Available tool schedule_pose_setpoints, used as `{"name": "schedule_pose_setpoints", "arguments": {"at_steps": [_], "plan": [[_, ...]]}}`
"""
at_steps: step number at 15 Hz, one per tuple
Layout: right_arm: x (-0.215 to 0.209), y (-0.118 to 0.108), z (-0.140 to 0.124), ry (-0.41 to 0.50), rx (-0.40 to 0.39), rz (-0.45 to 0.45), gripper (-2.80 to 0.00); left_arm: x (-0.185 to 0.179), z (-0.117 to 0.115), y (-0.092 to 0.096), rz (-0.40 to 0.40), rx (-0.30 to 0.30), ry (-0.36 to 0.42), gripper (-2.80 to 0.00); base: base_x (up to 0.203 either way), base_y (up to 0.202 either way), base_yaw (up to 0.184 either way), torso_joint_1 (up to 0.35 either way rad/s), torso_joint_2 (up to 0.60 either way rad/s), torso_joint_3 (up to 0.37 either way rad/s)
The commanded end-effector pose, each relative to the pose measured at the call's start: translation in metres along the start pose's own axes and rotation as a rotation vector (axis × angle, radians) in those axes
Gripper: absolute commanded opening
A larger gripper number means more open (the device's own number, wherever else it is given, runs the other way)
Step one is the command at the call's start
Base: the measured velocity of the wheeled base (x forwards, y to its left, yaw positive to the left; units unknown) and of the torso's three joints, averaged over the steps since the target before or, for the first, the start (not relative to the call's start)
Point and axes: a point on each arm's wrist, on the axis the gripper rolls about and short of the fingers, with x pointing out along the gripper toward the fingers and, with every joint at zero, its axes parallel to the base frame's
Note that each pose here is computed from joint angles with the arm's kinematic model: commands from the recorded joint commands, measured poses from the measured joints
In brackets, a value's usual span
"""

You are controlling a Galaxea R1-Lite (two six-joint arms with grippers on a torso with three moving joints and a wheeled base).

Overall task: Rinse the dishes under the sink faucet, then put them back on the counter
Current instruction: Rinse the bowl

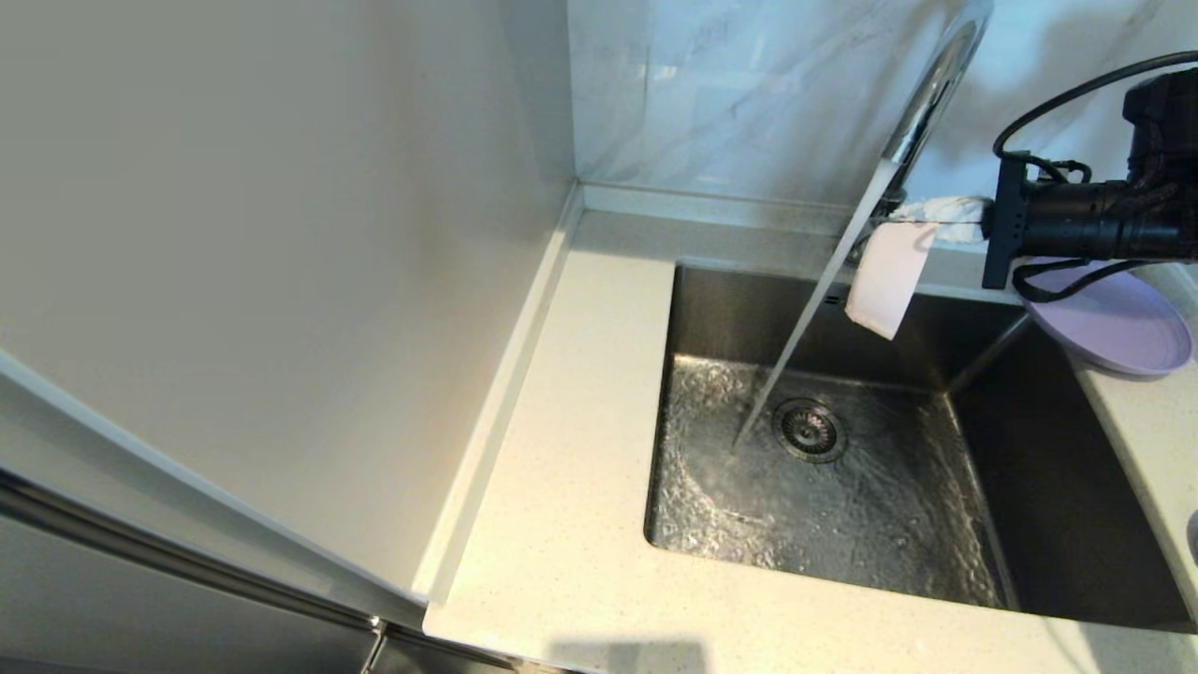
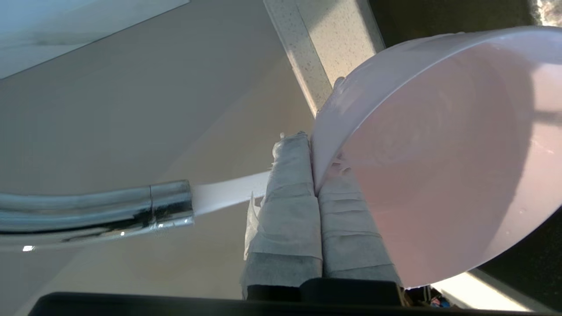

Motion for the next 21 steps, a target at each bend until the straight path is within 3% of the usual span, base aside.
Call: {"name": "schedule_pose_setpoints", "arguments": {"at_steps": [1,4,10,15,19,21], "plan": [[0.009,0.0,0.0,-0.009,0.002,-0.012,-2.8,0.0,0.0,0.0,0.001,0.0,0.0,-2.8,0.0,0.0,0.0,0.0,0.0,0.0],[0.017,0.004,-0.003,0.006,-0.028,-0.007,-2.8,0.0,0.0,0.0,0.001,0.0,0.0,-2.8,0.0,0.0,0.0,0.0,0.0,0.0],[0.019,-0.002,-0.001,-0.01,-0.013,-0.027,-2.8,0.0,0.0,0.0,-0.001,0.0,0.0,-2.8,0.0,0.0,0.0,0.0,0.0,0.0],[-0.046,0.0,0.013,-0.125,-0.054,-0.049,-2.8,0.0,0.0,0.0,0.001,0.0,0.0,-2.8,0.0,0.0,0.0,0.0,0.0,0.0],[-0.128,0.039,-0.01,-0.128,-0.144,0.059,-2.8,0.0,0.0,0.0,0.001,0.0,0.0,-2.8,0.0,0.0,0.0,0.0,0.0,0.0],[-0.146,0.052,-0.016,-0.084,-0.107,0.111,-2.8,0.0,0.0,0.0,0.001,0.0,0.0,-2.8,0.0,0.0,0.0,0.0,0.0,0.0]]}}
